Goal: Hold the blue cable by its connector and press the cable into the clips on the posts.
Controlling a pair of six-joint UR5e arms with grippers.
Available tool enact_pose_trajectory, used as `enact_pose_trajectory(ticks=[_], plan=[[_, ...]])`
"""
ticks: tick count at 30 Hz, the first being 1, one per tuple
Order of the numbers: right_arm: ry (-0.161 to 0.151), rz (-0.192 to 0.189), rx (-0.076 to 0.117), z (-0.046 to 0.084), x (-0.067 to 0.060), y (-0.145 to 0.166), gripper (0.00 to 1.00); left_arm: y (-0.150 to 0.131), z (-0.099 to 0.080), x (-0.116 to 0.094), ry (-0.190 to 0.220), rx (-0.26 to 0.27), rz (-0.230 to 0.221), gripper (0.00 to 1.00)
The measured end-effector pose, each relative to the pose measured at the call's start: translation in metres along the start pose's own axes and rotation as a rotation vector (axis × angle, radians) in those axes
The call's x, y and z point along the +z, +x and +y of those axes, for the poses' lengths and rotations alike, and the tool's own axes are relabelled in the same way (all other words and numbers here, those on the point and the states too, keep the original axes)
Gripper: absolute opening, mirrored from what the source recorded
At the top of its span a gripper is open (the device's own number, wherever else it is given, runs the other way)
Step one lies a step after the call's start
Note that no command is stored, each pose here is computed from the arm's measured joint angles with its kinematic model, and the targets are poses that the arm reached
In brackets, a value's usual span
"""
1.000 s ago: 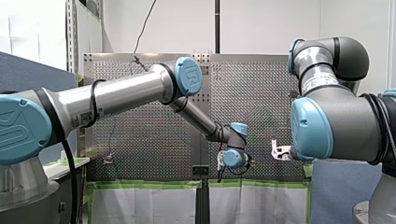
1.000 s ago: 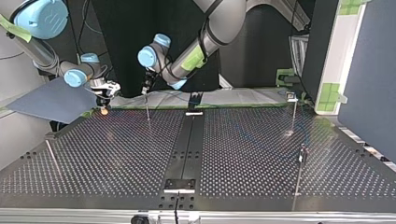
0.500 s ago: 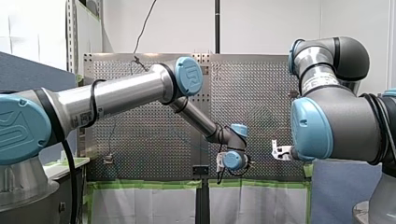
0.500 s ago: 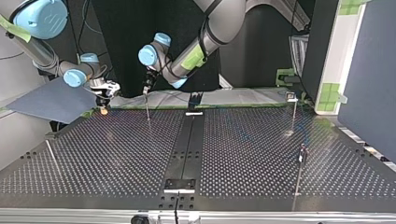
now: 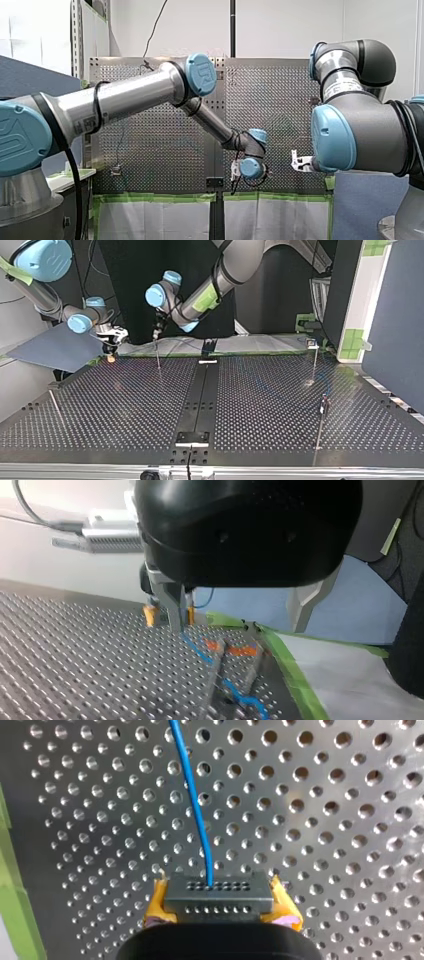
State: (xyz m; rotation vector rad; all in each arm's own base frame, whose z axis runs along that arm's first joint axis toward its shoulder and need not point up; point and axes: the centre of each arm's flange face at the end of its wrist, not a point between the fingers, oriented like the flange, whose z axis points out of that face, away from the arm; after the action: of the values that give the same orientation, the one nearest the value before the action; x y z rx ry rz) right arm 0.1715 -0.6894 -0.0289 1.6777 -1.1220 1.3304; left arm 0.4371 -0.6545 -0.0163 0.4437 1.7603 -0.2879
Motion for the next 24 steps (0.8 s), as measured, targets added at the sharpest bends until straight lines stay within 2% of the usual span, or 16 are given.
enact_pose_trajectory(ticks=[4,7,15,19,24], plan=[[-0.003,-0.003,0.001,0.002,-0.001,0.000,0.00,-0.014,-0.017,-0.020,-0.003,0.026,-0.033,1.00],[-0.004,-0.004,0.000,0.003,-0.001,0.000,0.00,-0.023,-0.030,-0.034,-0.003,0.024,-0.058,1.00],[0.002,-0.006,0.004,0.002,-0.001,0.000,0.00,-0.049,-0.063,-0.078,-0.001,-0.058,-0.129,1.00],[0.010,-0.010,0.008,0.001,-0.001,-0.001,0.00,-0.064,-0.062,-0.091,-0.028,-0.089,-0.162,1.00],[0.015,-0.014,0.010,0.001,-0.002,-0.001,0.00,-0.078,-0.045,-0.104,-0.086,-0.096,-0.157,1.00]])
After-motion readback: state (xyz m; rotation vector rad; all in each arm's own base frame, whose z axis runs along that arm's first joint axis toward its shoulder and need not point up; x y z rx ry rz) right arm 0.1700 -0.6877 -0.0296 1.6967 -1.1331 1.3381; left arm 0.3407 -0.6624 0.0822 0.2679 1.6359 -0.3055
